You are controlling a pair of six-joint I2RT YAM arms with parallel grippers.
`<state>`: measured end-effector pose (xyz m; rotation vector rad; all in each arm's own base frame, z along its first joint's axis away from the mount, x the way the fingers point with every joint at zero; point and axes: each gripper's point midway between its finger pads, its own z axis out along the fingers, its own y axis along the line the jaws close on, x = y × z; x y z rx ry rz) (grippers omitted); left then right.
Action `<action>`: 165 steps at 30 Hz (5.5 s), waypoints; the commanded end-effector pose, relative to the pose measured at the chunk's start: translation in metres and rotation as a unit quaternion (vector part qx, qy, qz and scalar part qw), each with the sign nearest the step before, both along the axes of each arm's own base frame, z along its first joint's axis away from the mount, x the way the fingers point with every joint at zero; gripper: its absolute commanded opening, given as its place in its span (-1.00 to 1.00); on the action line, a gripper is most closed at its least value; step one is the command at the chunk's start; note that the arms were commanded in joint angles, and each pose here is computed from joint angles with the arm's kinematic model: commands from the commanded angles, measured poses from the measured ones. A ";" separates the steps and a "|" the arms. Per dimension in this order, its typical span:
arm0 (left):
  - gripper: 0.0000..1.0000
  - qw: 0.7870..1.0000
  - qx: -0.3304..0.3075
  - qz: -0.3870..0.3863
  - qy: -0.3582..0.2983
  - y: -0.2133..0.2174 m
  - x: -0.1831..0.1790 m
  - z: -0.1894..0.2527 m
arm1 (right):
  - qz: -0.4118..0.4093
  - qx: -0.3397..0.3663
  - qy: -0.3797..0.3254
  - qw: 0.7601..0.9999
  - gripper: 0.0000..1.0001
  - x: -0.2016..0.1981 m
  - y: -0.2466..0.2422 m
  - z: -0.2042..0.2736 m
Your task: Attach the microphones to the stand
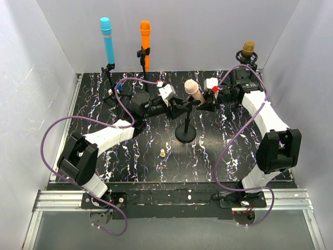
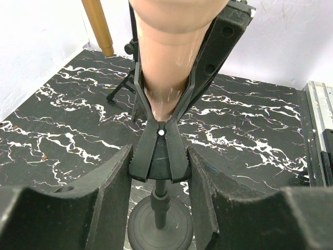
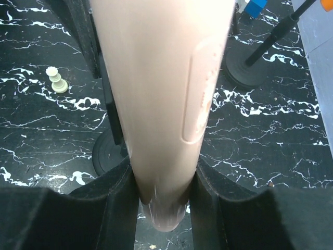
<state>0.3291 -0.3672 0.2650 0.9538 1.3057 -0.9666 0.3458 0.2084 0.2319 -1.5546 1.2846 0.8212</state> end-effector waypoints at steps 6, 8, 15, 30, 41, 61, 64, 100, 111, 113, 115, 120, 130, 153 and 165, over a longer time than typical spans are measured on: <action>-0.24 1.000 -0.005 -0.006 0.014 0.001 -0.004 0.015 | 0.048 -0.009 0.042 0.998 -0.97 -0.028 0.017 -0.024; -0.21 1.000 -0.004 -0.006 0.015 0.001 -0.003 0.015 | 0.045 -0.007 0.050 0.998 -0.97 -0.028 0.018 -0.023; -1.00 1.000 -0.006 -0.003 0.014 0.005 -0.004 0.016 | 0.039 -0.004 0.067 0.997 -0.97 -0.029 0.018 -0.022; 0.74 1.000 -0.011 0.015 0.014 0.014 -0.005 0.025 | 0.028 -0.004 0.091 0.995 -0.97 -0.028 0.018 -0.020; -0.97 1.000 -0.004 -0.005 0.022 0.013 -0.007 0.023 | 0.020 -0.015 0.097 0.995 -0.97 -0.026 0.016 -0.026; 0.41 0.999 -0.013 0.000 0.039 0.014 -0.007 0.027 | 0.015 -0.053 0.115 0.992 -0.97 -0.039 0.017 -0.031; 0.71 0.999 -0.011 0.008 0.034 0.018 -0.008 0.029 | 0.000 -0.053 0.115 0.992 -0.97 -0.039 0.015 -0.024; 0.96 0.999 0.007 0.043 0.009 0.057 -0.037 0.039 | -0.081 -0.030 0.107 0.991 0.50 -0.045 -0.014 0.014; 0.96 0.997 0.002 0.066 0.027 0.092 -0.077 0.027 | -0.050 -0.020 0.076 0.996 0.55 -0.059 -0.013 0.031; 0.96 0.997 -0.001 0.071 0.032 0.100 -0.086 0.026 | -0.041 -0.020 0.066 0.997 0.56 -0.056 -0.013 0.037; 0.96 0.996 -0.001 0.078 0.036 0.107 -0.094 0.023 | -0.032 -0.013 0.058 0.998 0.56 -0.052 -0.010 0.048; 0.96 0.994 -0.008 0.098 0.046 0.124 -0.110 0.015 | -0.004 0.017 0.062 0.998 0.56 -0.050 0.000 0.068; 0.96 0.991 -0.024 0.119 0.058 0.146 -0.133 0.014 | 0.015 0.023 0.094 0.995 0.55 -0.044 0.015 0.068; 0.96 0.983 -0.049 0.155 0.088 0.170 -0.152 0.007 | -0.107 0.043 0.048 0.992 -0.59 0.019 0.014 0.094; 0.96 0.979 -0.033 0.177 0.099 0.176 -0.148 0.005 | -0.292 0.092 -0.006 0.952 -0.61 0.144 -0.003 0.127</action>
